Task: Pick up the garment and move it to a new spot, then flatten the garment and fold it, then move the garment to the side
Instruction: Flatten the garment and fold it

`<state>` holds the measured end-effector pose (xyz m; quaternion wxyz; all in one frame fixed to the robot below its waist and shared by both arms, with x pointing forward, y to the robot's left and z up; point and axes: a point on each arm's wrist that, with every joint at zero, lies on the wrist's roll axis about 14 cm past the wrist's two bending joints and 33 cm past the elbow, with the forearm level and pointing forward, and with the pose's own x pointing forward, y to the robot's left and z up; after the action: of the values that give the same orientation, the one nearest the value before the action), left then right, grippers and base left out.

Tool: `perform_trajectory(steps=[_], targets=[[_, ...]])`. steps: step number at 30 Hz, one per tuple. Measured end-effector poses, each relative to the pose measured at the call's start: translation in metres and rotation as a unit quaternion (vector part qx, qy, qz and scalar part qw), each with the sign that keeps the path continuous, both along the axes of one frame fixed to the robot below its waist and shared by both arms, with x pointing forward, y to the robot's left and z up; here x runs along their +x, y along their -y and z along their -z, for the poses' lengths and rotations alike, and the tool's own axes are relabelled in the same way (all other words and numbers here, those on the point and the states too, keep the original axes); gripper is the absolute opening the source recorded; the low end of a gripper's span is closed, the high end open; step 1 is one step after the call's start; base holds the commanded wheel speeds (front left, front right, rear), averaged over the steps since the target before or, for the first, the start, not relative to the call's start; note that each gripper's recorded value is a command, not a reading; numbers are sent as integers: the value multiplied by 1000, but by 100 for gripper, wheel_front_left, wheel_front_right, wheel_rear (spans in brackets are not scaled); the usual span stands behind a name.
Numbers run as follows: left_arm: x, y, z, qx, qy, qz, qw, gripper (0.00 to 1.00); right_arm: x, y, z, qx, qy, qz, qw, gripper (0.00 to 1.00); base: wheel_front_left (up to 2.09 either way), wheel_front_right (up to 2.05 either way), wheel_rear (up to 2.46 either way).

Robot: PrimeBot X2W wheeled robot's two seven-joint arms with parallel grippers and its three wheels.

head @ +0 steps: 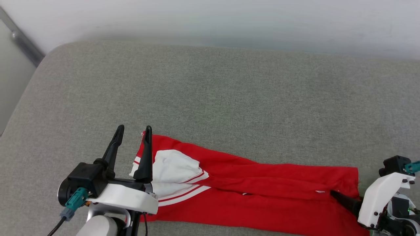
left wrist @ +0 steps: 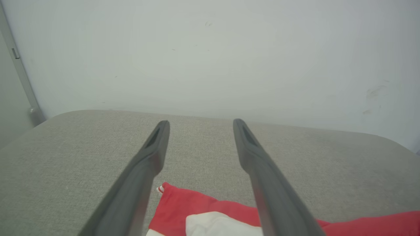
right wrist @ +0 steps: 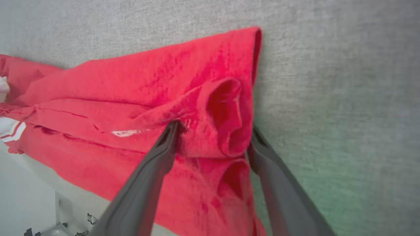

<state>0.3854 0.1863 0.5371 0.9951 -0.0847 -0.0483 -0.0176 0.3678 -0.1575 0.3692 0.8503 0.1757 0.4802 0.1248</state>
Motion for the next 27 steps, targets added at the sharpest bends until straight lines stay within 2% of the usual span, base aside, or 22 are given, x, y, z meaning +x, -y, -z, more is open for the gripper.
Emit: perform_trajectory(steps=[1,2,3,4,9,15,20,27], targets=[[1,-1,0,-1,0,-1,1000,100,-1,-3,3,3,-7,-4,1000,100,0,0,0],[1,-2,1,0,-1,-3,1000,100,-1,-6,5,8,-13,-7,1000,47,0,0,0],[1,-2,1,0,-1,-3,1000,100,-1,-8,6,15,-18,-8,1000,13,0,0,0],[1,-3,1,1,-1,-3,1000,100,0,-9,7,18,-20,-8,1000,0,0,0,0],[3,-2,1,7,0,0,1000,100,-3,-16,5,25,-19,-18,999,0,0,0,0],[3,5,-5,11,10,11,1000,100,3,-2,-12,15,14,-8,1000,0,0,0,0],[5,13,-6,16,9,22,1000,100,9,35,-27,-8,39,30,999,0,0,0,0],[11,28,-3,16,3,43,999,100,2,108,-36,-43,52,131,989,0,0,0,0]])
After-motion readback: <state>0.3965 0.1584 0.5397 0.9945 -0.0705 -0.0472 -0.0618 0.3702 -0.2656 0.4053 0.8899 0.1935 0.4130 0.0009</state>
